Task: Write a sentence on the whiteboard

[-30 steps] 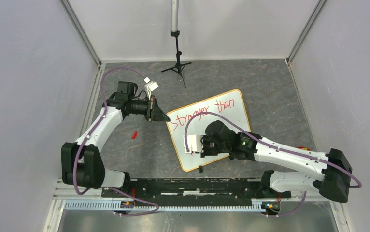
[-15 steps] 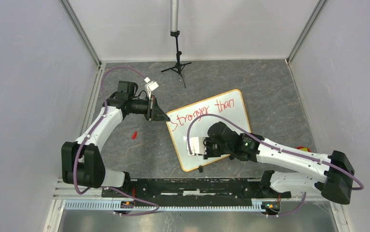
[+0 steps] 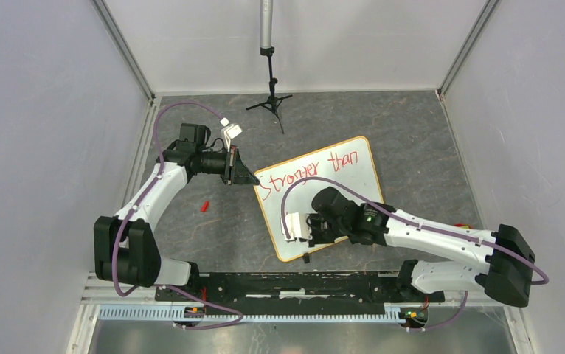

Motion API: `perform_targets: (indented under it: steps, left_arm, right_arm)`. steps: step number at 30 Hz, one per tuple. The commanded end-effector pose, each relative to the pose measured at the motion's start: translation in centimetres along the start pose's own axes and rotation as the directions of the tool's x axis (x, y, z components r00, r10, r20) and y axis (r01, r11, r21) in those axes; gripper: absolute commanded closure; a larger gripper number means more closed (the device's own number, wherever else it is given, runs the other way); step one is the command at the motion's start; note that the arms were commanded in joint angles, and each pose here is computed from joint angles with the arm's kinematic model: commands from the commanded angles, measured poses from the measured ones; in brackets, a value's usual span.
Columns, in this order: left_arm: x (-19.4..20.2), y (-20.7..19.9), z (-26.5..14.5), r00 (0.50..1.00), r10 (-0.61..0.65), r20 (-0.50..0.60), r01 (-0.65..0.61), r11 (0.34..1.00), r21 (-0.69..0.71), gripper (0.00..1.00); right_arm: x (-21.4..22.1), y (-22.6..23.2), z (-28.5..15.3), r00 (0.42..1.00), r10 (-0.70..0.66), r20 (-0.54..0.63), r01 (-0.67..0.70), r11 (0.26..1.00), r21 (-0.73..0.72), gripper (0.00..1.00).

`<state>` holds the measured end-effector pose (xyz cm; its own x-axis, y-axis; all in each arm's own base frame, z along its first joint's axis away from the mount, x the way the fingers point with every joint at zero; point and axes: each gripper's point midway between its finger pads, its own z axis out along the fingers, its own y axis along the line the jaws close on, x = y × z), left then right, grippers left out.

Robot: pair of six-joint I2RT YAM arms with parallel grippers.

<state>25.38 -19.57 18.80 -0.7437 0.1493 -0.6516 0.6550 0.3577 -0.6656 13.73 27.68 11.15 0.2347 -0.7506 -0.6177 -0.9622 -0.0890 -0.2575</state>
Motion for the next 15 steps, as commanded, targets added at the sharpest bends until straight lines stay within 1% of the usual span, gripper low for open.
perform_targets:
  steps: [1,6,11,15]
  left_arm:
    - [-1.1,0.8,-0.2,0.999,0.053,0.014,-0.052,0.997,-0.049,0.98]
    - [-1.1,0.8,-0.2,0.998,0.054,0.014,-0.053,0.997,-0.049,0.97]
    - [-1.1,0.8,-0.2,0.999,0.053,0.014,-0.052,0.997,-0.048,0.98]
    - [-1.1,0.8,-0.2,0.999,0.053,0.014,-0.052,0.998,-0.047,0.98]
  right_arm:
    - [-2.2,-1.4,-1.3,0.997,-0.009,0.072,0.005,0.998,0.056,1.00]
    - [-1.7,-1.7,-2.7,0.997,0.011,0.082,-0.018,0.996,0.085,1.00]
    - [-0.3,-1.8,-2.8,0.997,0.039,0.073,-0.047,0.994,0.103,1.00]
    - [-0.4,-1.9,-2.6,0.996,0.042,0.078,-0.050,0.993,0.104,1.00]
